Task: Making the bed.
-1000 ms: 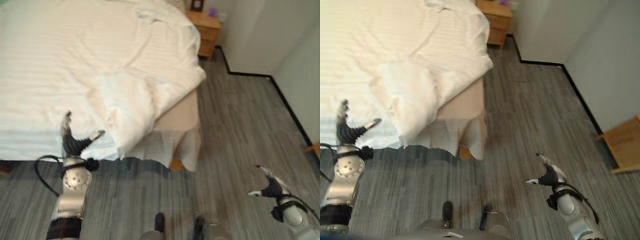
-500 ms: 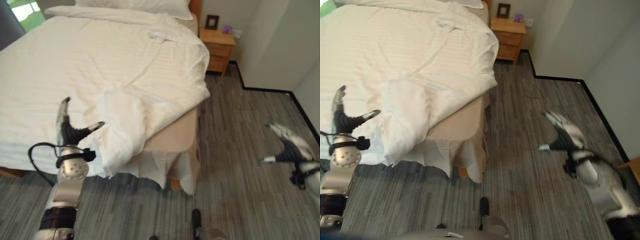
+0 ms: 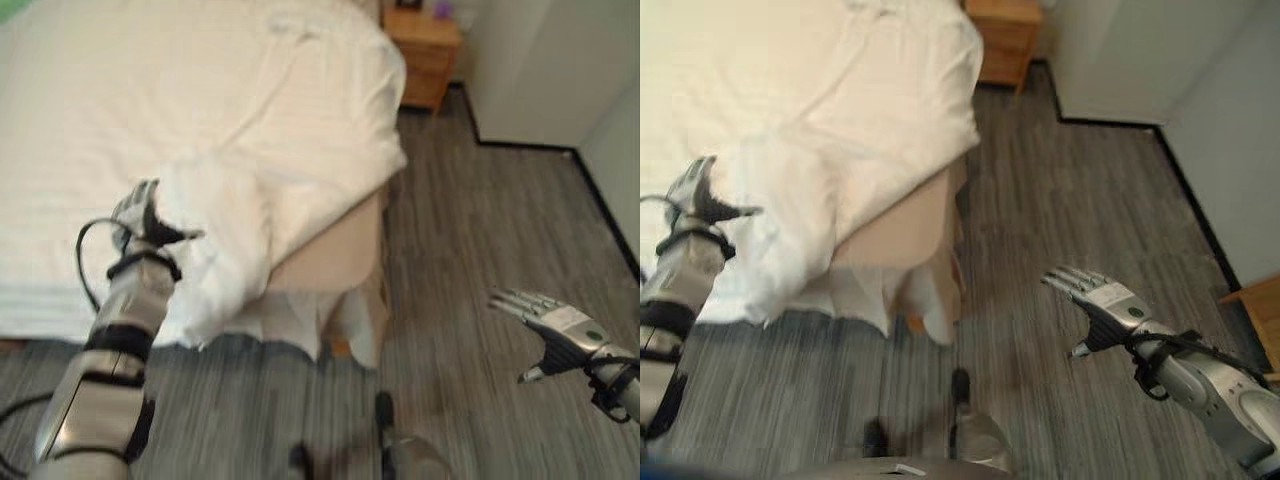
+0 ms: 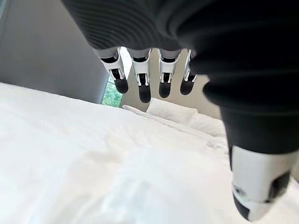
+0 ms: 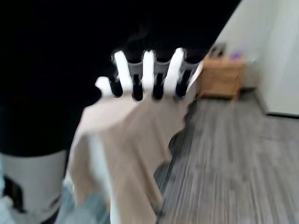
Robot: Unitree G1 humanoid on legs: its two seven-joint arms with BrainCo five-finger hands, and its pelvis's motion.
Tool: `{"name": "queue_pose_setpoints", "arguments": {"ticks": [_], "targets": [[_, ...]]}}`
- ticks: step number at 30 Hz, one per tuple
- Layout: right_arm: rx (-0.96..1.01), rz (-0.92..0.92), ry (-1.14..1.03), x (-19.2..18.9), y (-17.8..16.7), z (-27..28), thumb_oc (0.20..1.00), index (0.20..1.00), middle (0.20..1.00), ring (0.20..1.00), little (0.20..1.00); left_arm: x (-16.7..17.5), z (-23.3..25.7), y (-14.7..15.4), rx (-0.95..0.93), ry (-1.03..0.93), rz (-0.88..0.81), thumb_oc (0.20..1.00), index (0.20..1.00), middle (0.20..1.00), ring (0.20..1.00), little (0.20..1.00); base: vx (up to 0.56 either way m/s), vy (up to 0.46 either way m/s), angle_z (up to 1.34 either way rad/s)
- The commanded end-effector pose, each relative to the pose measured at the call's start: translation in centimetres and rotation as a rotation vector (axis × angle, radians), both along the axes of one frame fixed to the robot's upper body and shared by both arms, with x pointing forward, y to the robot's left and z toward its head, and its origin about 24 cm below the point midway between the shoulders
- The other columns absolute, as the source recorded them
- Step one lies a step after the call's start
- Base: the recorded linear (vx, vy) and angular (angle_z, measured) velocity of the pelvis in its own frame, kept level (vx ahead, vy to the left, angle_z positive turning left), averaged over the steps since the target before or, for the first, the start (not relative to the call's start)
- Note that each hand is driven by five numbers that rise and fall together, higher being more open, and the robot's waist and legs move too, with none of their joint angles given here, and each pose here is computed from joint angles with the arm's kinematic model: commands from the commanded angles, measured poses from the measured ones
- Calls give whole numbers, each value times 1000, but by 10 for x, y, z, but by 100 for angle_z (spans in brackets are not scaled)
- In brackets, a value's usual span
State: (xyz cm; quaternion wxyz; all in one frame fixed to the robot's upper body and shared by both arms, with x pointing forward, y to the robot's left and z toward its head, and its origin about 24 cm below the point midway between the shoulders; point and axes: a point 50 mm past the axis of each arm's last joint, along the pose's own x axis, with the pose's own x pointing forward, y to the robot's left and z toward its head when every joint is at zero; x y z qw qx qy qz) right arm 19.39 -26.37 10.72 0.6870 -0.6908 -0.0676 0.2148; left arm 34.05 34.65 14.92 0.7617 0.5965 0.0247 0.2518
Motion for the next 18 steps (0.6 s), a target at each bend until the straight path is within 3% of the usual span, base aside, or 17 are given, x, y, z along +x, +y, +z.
{"name": "queue_pose_setpoints", "arguments": {"ticks": [1,6,7,18], "targets": [[49,75,-114,3,17,23,1000,1000,1000,1000,1000,2,60,13,72,-168,49,1000,1000,1000,1000,1000,132,186,-6],[92,107,-38,-3,31,1,1000,1000,1000,1000,1000,9,77,4,155,-206,34,1000,1000,1000,1000,1000,230,15,-17],[100,103,-9,-19,31,-6,1000,1000,1000,1000,1000,6,80,9,200,-199,46,1000,1000,1000,1000,1000,201,-111,-5],[100,91,124,-43,27,-30,1000,1000,1000,1000,1000,8,82,23,177,-141,134,1000,1000,1000,1000,1000,112,-105,20]]}}
